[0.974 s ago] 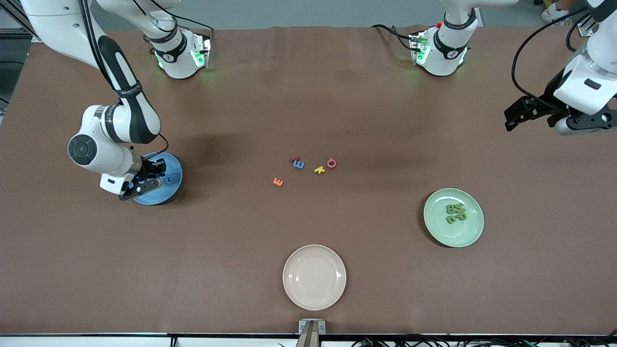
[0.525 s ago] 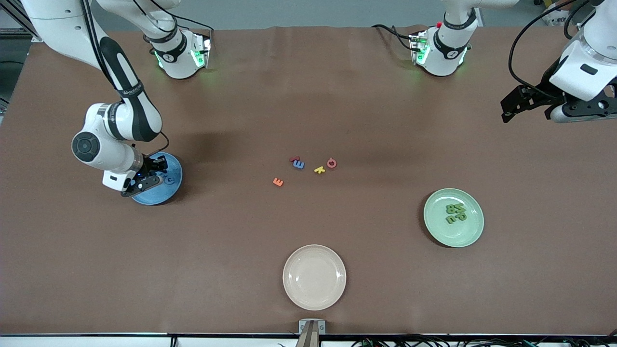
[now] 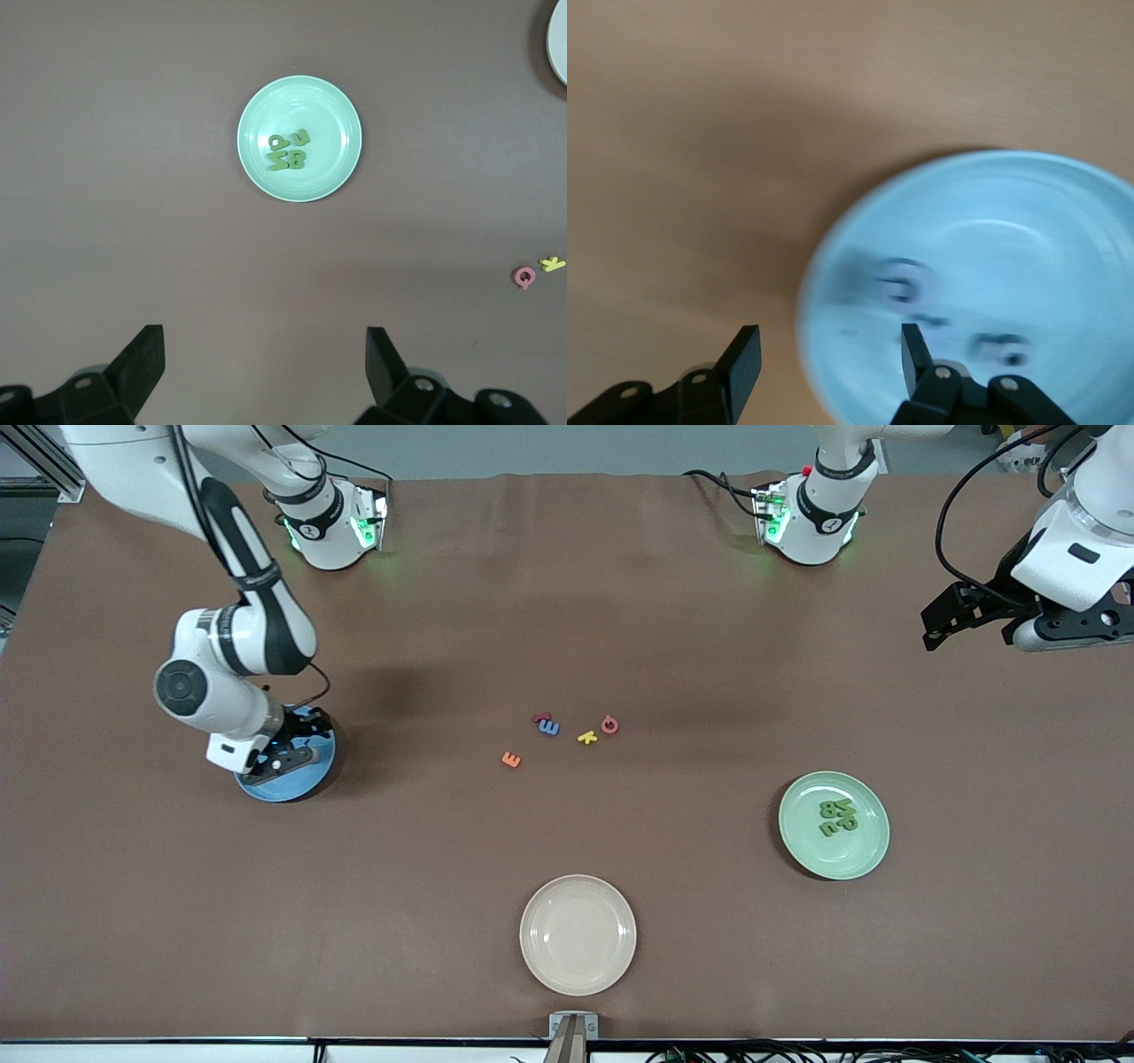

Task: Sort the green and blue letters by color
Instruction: 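Release the blue x onto the blue plate with the right gripper, then grasp the blue m with the right gripper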

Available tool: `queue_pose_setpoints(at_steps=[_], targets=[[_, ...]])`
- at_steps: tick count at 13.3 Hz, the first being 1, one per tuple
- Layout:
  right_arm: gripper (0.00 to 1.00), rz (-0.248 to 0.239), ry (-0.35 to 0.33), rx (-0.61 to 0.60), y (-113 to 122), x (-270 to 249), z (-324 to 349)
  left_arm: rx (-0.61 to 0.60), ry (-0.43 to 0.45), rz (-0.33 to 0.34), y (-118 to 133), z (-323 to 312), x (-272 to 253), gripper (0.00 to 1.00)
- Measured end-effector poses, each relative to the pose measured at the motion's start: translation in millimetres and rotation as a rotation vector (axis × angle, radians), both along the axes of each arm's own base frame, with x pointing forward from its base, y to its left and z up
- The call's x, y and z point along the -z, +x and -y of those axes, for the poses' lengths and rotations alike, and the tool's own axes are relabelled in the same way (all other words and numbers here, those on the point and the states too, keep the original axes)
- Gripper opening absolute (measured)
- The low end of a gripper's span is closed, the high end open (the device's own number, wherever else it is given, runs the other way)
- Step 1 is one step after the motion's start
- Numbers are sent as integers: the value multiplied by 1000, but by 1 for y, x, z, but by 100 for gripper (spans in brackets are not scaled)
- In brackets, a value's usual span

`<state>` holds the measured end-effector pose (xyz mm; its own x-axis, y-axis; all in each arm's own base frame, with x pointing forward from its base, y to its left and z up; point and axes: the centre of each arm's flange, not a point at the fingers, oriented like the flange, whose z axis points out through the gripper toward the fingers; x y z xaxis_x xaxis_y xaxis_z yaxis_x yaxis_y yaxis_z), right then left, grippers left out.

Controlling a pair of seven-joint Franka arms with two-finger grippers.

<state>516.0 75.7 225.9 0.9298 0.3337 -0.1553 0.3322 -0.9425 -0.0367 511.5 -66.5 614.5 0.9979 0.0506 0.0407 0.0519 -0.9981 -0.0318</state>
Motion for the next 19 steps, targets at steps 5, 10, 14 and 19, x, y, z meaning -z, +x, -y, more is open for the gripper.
queue_pose_setpoints(at_steps=[5,10,14,19], targets=[[73,43,-42,176,4,-37,-151,3,0,2,1,2,1,100],[73,57,-67,368,-17,-14,-304,5,0,2,3,3,3,100],[73,69,-60,457,-25,-9,-373,6,-2,13,4,3,1,100],[73,63,-80,456,-32,21,-398,6,-3,20,4,3,1,100]])
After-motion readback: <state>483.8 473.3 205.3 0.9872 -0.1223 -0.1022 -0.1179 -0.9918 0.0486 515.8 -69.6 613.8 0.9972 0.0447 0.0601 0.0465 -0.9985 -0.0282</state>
